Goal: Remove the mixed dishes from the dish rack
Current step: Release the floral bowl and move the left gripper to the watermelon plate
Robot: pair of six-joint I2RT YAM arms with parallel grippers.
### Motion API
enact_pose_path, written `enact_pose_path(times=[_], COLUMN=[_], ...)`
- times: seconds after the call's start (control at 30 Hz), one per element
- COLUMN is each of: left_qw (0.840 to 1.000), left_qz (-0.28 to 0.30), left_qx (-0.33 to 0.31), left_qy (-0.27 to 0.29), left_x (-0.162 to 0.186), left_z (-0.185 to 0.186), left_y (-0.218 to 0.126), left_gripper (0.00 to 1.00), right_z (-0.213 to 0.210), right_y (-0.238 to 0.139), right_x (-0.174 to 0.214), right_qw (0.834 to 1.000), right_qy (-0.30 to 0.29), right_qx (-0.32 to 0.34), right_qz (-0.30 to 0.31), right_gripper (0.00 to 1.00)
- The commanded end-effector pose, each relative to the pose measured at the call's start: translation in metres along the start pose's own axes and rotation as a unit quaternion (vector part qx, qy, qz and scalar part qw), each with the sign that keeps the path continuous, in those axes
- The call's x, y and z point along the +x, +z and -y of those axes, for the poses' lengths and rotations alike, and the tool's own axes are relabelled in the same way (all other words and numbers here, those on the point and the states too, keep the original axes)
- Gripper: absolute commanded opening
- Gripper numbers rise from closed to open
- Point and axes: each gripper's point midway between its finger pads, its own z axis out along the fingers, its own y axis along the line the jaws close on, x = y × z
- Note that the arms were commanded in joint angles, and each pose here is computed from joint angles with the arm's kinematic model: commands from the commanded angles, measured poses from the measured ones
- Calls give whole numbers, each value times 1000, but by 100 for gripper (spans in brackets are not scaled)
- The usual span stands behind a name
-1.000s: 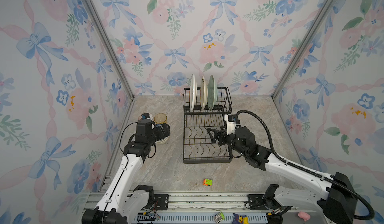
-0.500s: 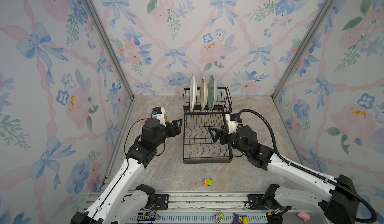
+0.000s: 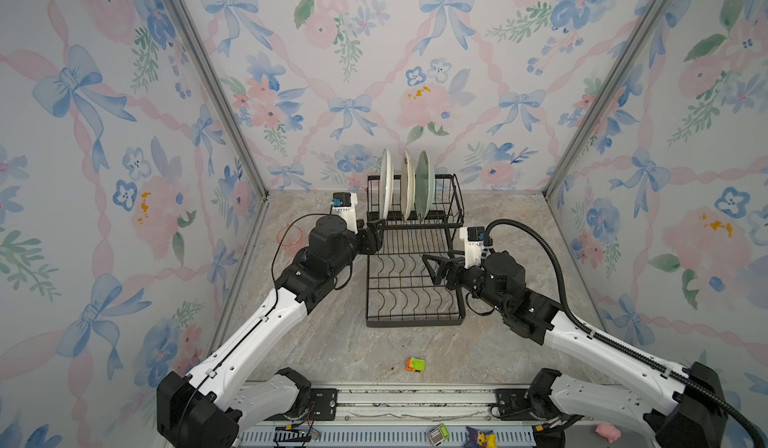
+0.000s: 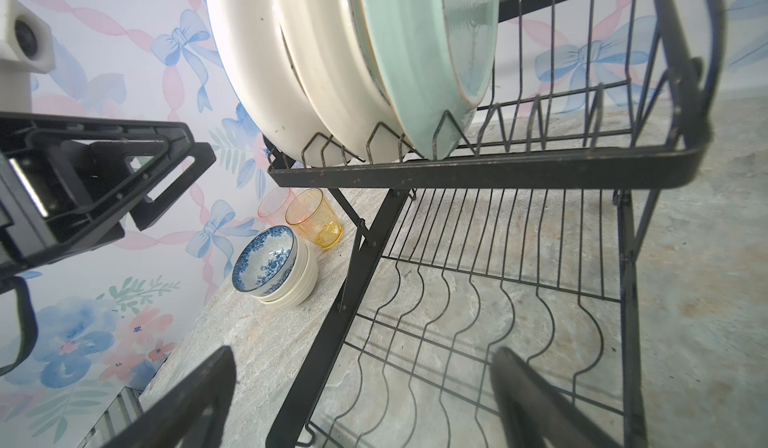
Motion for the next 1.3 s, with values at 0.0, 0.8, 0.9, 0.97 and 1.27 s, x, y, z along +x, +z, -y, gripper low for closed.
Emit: enact_pose_path(times=[0.0, 0.8, 0.9, 0.97, 1.27], left_qw=[999, 998, 999, 998, 998], left_qz=[26, 31, 28, 28, 25], left_qx=[-20, -28, -21, -21, -27], left_qy=[24, 39, 41, 46, 58], left_x=[-17, -28, -28, -29, -32], left_z=[-1, 6, 11, 14, 17], left_y=[5, 39, 45, 48, 66], left_gripper=[62, 53, 53, 51, 37], right_z=[6, 18, 19, 21, 24], right_y=[-3, -12, -16, -19, -23], right_x=[5, 9, 7, 6, 7], right_qw=[1000, 1000, 1000, 999, 999], right_qy=[-7, 1, 1, 1, -1], right_qx=[7, 28, 31, 34, 40], right_qz=[-11, -13, -8, -6, -5], right_gripper=[97, 97, 97, 97, 97])
